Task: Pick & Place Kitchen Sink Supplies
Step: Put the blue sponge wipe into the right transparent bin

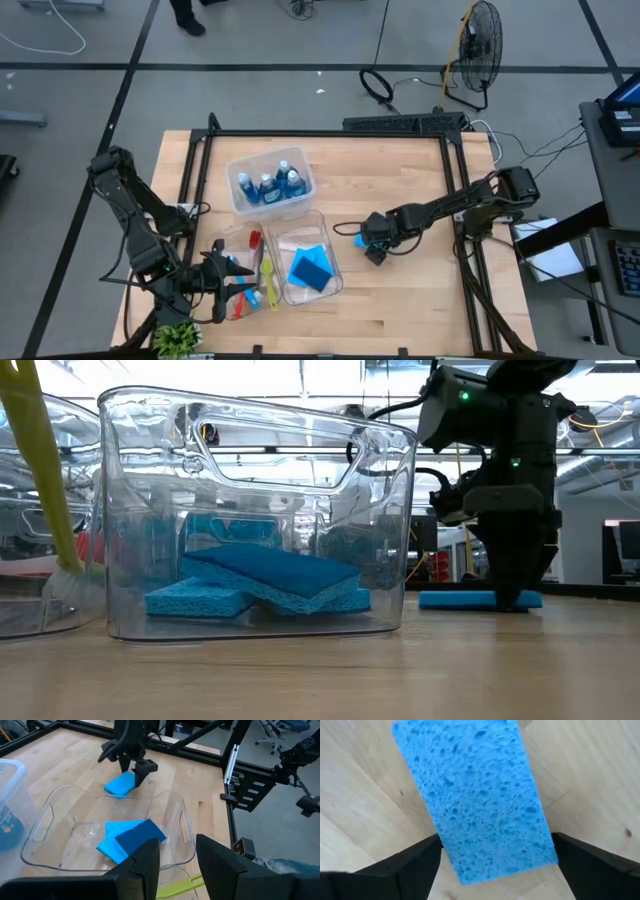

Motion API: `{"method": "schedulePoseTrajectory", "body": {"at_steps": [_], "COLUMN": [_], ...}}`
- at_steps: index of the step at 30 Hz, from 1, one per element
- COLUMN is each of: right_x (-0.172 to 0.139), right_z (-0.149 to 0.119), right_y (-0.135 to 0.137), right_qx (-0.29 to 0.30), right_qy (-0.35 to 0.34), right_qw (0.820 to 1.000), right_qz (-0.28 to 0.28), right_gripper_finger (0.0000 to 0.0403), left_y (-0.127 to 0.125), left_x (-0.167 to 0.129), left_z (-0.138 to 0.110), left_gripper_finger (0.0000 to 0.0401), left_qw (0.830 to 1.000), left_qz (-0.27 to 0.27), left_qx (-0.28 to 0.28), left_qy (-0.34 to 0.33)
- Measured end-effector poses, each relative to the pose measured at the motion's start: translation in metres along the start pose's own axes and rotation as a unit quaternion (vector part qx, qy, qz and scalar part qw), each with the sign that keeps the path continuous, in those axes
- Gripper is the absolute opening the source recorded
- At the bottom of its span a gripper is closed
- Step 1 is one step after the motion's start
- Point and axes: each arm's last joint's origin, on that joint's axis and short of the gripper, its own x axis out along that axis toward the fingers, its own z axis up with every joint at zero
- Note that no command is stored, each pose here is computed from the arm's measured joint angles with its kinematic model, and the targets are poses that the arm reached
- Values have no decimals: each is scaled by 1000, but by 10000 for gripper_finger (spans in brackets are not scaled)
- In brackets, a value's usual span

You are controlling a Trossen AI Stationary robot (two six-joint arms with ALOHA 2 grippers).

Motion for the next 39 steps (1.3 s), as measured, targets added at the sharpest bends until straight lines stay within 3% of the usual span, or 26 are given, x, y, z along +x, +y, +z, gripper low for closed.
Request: {"method": "schedulePoseTrajectory", "body": {"at_steps": [5,10,16,27,39], "right_x": [2,2,1,0,3], "right_z": [-4,-3,7,17,24], "right_y": [-4,3,7,9,14], "right_qx": [-58,-186,-253,-256,-248], "right_qy": [-3,-40,-76,-120,-199], "right_qw": [997,981,964,959,948], "right_qz": [-43,-41,-18,-7,21], "right_gripper_finger": [346,323,320,300,144], "left_y": [0,0,0,0,0], "left_x": [0,0,0,0,0], "left_z": [0,0,0,0,0], "left_gripper_finger": [132,132,132,131,131], "left_qw": [1000,1000,1000,1000,1000], "left_qz": [0,0,0,0,0], "left_qx": [0,0,0,0,0], "left_qy": [0,0,0,0,0]}}
